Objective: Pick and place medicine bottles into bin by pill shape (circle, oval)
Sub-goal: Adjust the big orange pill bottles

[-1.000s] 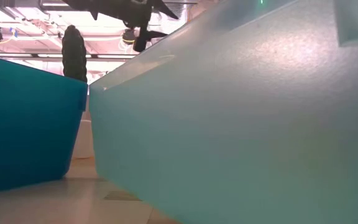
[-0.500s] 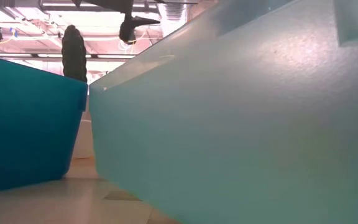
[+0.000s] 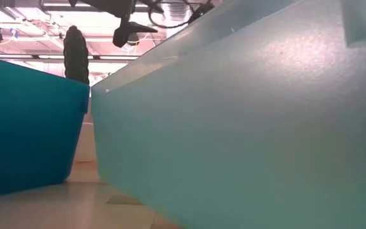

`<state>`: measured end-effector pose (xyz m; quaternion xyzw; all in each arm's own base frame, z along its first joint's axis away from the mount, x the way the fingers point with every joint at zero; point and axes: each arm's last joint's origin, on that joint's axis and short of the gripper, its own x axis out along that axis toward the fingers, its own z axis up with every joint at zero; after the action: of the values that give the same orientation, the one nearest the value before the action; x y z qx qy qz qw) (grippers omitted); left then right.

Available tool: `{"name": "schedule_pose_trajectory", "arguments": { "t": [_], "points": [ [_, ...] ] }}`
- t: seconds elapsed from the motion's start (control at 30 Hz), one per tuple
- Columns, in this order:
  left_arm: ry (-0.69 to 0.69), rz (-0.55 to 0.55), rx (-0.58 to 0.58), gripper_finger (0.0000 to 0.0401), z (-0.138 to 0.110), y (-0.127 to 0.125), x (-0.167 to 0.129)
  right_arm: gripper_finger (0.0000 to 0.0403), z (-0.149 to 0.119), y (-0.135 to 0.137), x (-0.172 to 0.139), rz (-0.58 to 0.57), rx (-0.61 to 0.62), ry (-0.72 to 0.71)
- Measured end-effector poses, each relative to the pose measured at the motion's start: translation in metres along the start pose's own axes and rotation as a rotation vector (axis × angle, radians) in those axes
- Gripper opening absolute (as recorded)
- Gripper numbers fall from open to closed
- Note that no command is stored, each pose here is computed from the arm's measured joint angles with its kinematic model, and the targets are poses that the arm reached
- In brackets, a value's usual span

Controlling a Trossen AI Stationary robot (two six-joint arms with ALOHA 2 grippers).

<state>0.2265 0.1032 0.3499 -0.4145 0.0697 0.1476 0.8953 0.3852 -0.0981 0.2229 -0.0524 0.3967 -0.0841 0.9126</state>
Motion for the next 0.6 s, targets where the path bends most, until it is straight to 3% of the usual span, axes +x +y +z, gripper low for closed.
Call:
{"name": "schedule_pose_trajectory", "arguments": {
  "t": [0.6],
  "points": [
    [0.150, 0.026, 0.034, 0.0231, -0.012, 0.005, 0.000, 0.0216, -0.026, -0.016, 0.040, 0.029, 0.122, 0.139]
  ]
}}
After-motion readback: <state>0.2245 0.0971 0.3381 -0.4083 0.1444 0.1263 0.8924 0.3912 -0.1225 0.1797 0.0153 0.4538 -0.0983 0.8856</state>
